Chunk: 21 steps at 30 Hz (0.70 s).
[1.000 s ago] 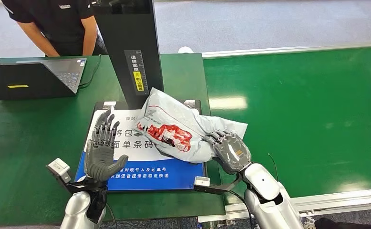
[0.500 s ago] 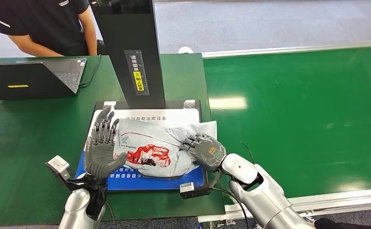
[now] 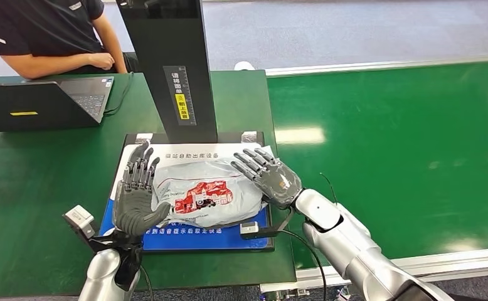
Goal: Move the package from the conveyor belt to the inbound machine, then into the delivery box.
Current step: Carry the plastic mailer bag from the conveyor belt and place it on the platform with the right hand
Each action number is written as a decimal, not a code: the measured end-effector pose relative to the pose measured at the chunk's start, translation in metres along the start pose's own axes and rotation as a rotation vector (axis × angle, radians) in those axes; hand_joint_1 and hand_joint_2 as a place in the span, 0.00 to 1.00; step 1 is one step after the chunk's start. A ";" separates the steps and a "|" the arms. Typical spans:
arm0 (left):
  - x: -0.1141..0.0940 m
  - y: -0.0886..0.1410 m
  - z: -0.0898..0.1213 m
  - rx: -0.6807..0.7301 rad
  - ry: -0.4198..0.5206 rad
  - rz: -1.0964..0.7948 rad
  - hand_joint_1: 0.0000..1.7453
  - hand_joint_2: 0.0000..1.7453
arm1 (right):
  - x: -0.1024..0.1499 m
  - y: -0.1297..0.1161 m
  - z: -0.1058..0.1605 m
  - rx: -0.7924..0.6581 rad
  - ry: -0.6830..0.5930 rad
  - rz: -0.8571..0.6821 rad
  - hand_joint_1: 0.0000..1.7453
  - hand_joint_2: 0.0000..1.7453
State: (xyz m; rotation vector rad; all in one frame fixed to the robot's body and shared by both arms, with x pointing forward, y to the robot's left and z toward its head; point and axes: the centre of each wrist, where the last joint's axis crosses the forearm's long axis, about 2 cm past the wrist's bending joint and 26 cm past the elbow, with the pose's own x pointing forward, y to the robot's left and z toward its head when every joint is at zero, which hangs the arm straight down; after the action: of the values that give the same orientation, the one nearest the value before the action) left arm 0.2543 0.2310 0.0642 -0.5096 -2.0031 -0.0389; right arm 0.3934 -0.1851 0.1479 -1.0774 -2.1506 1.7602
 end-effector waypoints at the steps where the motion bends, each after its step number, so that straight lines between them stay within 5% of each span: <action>1: 0.000 0.000 0.000 0.000 0.000 0.000 0.00 1.00 | 0.000 0.000 -0.001 0.001 0.002 -0.001 0.00 1.00; 12: 0.000 0.003 0.001 0.004 0.003 -0.008 0.00 1.00 | 0.012 -0.002 -0.001 -0.120 -0.055 -0.132 0.00 1.00; 16: 0.000 0.004 0.006 0.019 0.011 -0.019 0.00 1.00 | 0.025 -0.012 0.000 -0.265 0.024 -0.567 0.00 1.00; 19: -0.001 0.006 0.013 0.023 0.027 -0.019 0.00 1.00 | 0.032 -0.029 0.005 -0.316 0.025 -1.076 0.00 1.00; 21: -0.001 0.007 0.018 0.020 0.038 -0.018 0.00 1.00 | 0.036 -0.043 0.014 -0.351 -0.080 -1.445 0.00 1.00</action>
State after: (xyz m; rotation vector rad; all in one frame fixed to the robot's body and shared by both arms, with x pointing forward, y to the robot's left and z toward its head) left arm 0.2419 0.2419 0.0533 -0.4751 -1.9690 -0.0389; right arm 0.3415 -0.1764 0.1715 0.5579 -2.2216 0.7160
